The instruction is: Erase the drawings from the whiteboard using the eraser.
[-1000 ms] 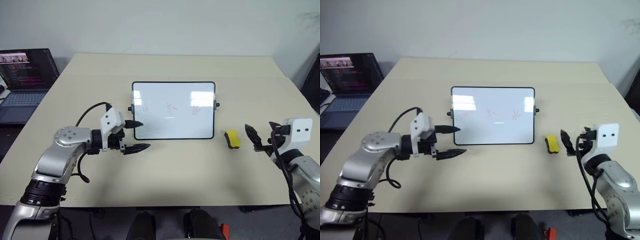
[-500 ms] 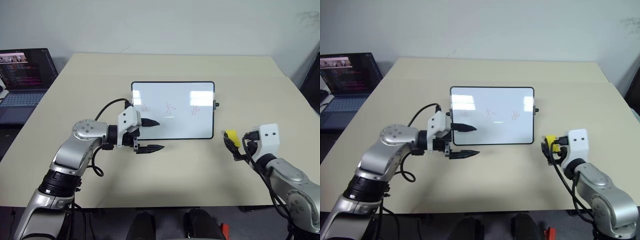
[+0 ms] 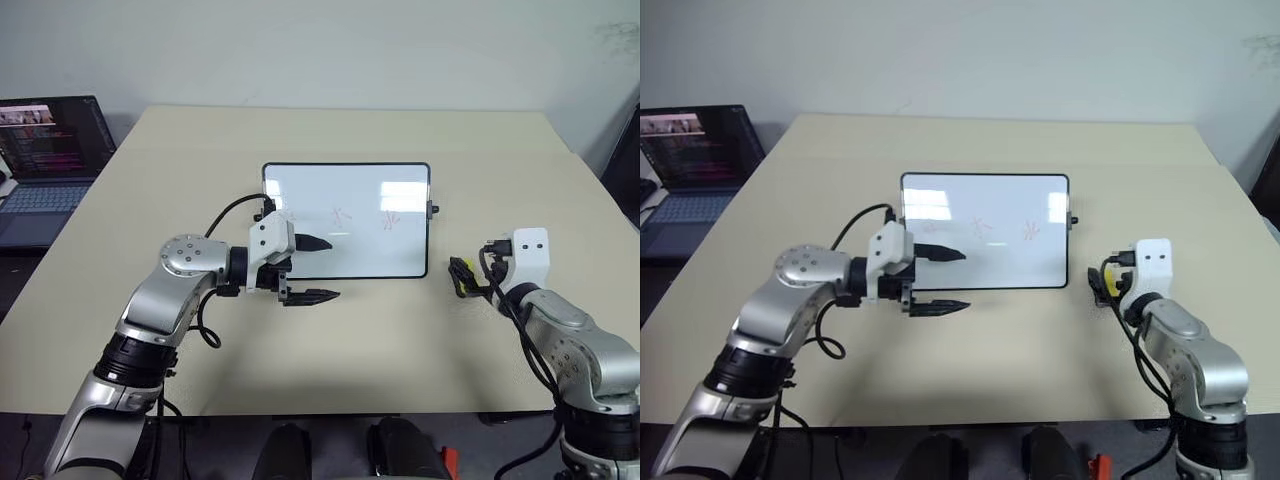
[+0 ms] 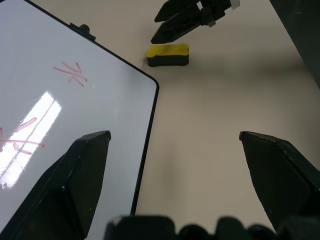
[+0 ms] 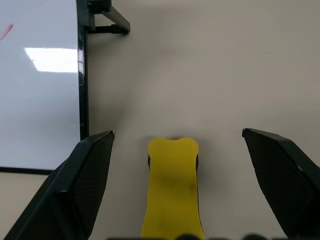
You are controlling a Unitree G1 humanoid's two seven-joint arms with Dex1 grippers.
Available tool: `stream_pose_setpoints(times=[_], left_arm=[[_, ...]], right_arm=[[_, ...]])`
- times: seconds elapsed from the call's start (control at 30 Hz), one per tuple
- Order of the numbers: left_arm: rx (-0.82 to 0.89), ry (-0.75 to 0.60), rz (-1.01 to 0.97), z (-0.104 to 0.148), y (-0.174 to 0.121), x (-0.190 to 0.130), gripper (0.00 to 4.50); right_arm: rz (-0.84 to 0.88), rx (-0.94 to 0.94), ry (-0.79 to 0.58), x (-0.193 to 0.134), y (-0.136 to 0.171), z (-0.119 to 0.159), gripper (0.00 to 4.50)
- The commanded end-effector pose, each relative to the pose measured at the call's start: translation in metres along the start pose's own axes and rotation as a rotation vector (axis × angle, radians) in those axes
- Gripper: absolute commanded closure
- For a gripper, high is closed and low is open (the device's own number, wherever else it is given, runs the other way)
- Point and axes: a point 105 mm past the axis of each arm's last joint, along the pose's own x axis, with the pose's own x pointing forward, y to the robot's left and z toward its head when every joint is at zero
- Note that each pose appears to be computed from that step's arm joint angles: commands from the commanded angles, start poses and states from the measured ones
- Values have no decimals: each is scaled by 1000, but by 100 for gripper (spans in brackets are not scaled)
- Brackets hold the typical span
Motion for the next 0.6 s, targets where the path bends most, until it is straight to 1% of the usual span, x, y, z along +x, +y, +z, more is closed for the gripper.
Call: stream_pose_setpoints(times=[0.03, 0.6], left_arm=[[54, -13, -9, 10, 2, 2, 0], [61, -19, -18, 9, 2, 5, 0]], right_arm=[[-20, 1, -54, 1, -6, 13, 3], [9, 7, 10, 8, 5, -6, 3]])
